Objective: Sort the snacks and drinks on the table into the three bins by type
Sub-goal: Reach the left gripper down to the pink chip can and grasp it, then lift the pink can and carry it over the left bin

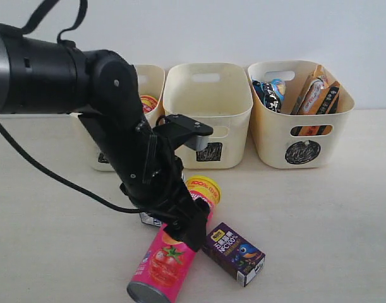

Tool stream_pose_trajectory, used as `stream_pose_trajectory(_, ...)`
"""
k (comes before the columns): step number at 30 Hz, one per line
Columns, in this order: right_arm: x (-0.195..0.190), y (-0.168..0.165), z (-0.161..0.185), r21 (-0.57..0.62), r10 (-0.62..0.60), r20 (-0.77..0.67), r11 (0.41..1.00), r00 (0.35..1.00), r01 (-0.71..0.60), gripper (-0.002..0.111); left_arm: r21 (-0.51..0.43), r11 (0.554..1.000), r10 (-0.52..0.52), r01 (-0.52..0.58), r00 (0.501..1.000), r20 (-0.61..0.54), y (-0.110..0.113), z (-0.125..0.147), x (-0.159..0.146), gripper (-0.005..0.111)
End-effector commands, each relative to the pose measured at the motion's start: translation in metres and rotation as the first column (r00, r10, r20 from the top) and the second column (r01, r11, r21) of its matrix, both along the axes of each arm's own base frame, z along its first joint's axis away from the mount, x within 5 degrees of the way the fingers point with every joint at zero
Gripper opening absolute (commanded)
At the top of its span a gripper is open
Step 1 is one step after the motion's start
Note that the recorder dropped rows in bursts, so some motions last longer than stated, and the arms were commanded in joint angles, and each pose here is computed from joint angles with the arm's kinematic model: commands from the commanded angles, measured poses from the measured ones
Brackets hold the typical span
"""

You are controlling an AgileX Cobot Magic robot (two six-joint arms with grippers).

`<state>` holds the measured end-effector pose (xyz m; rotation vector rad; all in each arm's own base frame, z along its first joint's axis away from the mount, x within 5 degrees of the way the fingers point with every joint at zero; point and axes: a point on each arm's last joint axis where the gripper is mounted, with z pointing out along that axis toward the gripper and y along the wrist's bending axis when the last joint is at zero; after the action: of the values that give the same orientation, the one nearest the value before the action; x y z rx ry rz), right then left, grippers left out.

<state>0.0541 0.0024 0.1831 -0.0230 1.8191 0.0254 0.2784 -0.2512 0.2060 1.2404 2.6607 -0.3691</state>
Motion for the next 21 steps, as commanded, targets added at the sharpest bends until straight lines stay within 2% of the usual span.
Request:
stream_pose_trajectory(1, 0.000, 0.000, 0.001, -0.004, 0.000, 0.014, 1.000, 1.000, 0.000, 0.000, 0.037, 0.999, 0.030, -0.031, 0.999, 0.013, -0.004, -0.016, 0.004, 0.079)
stream_pose_trajectory(10, 0.000, 0.000, 0.001, -0.004, 0.000, 0.014, 1.000, 1.000, 0.000, 0.000, 0.076, 0.997, -0.001, 0.001, 1.000, 0.001, -0.019, -0.054, 0.005, 0.079)
stream_pose_trajectory(14, 0.000, 0.000, 0.001, -0.004, 0.000, 0.014, 1.000, 1.000, 0.000, 0.000, 0.122, 0.991, 0.053, -0.052, 0.999, 0.002, -0.018, -0.074, 0.010, 0.077)
stream_pose_trajectory(17, 0.000, 0.000, 0.001, -0.004, 0.000, 0.011, 1.000, 1.000, 0.000, 0.000, 0.123, 0.989, 0.076, -0.077, 0.997, 0.014, -0.019, -0.080, 0.013, 0.075)
stream_pose_trajectory(19, 0.000, 0.000, 0.001, -0.004, 0.000, 0.011, 1.000, 1.000, 0.000, 0.000, 0.121, 0.990, 0.076, -0.078, 0.997, 0.016, -0.019, -0.080, 0.013, 0.064)
stream_pose_trajectory(21, 0.000, 0.000, 0.001, -0.004, 0.000, 0.011, 1.000, 1.000, 0.000, 0.000, 0.121, 0.990, 0.076, -0.078, 0.997, 0.016, -0.019, -0.080, 0.013, 0.042)
